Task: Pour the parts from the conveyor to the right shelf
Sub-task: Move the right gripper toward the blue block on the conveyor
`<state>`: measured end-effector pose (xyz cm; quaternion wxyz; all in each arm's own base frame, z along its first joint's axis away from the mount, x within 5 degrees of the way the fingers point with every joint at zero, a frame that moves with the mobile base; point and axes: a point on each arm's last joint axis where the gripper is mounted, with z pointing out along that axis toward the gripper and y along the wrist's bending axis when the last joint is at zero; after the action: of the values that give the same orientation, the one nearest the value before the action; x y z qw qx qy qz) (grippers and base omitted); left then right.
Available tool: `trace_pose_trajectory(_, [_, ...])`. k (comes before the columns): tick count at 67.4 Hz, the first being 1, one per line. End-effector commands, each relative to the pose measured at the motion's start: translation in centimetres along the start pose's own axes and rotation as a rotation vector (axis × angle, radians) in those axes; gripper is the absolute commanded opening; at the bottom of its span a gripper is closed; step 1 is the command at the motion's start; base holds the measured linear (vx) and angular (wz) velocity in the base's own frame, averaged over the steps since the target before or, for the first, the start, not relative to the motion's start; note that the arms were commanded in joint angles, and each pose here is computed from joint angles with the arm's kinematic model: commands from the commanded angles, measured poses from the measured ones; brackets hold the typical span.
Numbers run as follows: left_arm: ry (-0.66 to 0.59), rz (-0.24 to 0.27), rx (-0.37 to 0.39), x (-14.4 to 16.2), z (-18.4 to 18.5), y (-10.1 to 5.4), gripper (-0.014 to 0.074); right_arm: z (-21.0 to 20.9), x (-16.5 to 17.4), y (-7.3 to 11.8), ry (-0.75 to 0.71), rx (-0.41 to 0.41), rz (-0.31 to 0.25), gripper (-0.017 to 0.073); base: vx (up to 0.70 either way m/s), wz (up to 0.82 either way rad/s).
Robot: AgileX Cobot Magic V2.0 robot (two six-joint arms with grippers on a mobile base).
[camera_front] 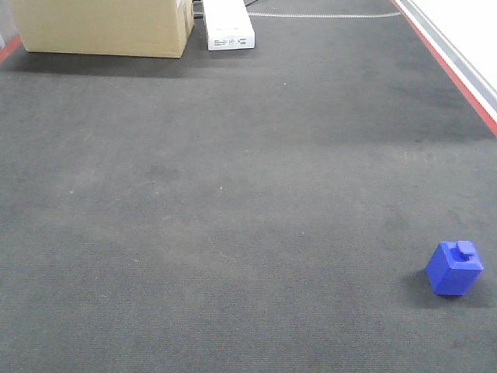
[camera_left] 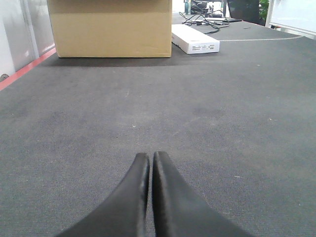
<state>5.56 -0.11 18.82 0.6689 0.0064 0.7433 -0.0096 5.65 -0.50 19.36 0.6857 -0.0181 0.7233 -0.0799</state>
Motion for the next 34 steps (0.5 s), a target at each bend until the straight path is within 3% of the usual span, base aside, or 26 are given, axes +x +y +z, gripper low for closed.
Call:
trace_pose_trajectory(1, [-0.093, -0.008, 0.008, -1.28, -0.21, -0.06, -0.0006, -0.07, -0.44, -0.12, -0.075, 0.020, -0.013, -0.0009, 0.00, 0.00])
trace_pose_trajectory(27, [-0.093, -0.008, 0.008, -1.28, -0.21, -0.06, -0.0006, -0.07, -0.44, -0.12, -0.075, 0.020, -0.013, -0.0009, 0.00, 0.00])
trace_pose_trajectory(34, [-0.093, -0.008, 0.008, -1.28, -0.21, -0.06, -0.0006, -0.07, -0.43, -0.13, -0.074, 0.023, -0.075, -0.0009, 0.00, 0.00])
